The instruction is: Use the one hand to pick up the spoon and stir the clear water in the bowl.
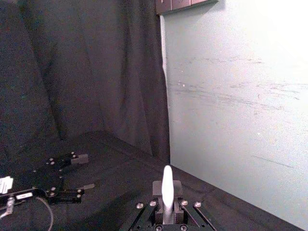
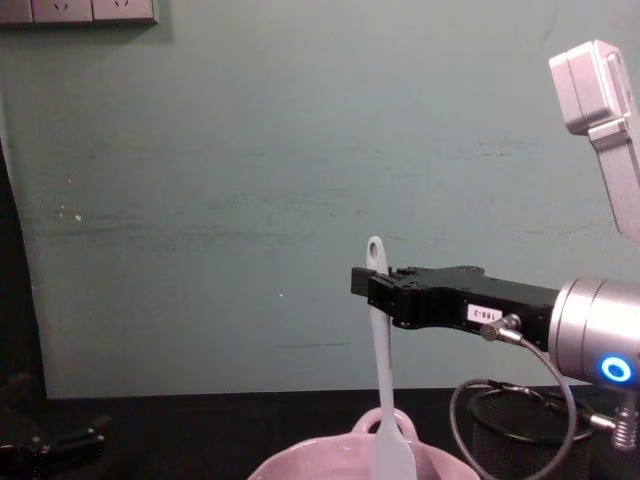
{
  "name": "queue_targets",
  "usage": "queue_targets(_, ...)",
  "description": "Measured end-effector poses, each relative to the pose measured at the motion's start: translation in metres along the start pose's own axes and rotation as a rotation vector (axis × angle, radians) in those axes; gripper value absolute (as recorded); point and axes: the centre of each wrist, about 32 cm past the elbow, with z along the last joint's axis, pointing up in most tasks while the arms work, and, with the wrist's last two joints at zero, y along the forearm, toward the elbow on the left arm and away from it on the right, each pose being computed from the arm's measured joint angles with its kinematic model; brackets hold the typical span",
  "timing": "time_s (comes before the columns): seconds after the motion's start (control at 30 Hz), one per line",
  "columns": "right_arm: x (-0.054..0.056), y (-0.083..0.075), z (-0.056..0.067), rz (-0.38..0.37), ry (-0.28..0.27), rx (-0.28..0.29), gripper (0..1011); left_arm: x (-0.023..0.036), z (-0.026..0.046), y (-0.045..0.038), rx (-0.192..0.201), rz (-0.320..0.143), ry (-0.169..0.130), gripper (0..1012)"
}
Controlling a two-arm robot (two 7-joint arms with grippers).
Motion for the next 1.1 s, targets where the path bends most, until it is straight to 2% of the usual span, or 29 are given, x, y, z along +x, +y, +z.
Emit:
queue_targets(0.33,-0.013,-0.003,-0.005,0.033,0.019,-0.005,121,0.0000,0.0000,0.0000,0.000,0.000,0.000,1011)
queue_targets(0.53,-0.023,0.004,-0.008,0.071,0.032,-0.005,121,0.0000,0.0000,0.0000,0.000,0.000,0.000,1011)
queue_targets(0.63,-0.029,0.012,-0.007,0.097,0.038,-0.001,121,0.0000,0.0000,0.0000,0.000,0.000,0.000,1011)
queue_targets(0.9,-0.033,0.028,-0.008,0.121,0.043,0.000,121,0.0000,0.0000,0.0000,0.000,0.000,0.000,1011)
queue_targets(1.1,-0.028,0.041,-0.008,0.110,0.044,0.003,121,0.0000,0.0000,0.0000,0.000,0.000,0.000,1011)
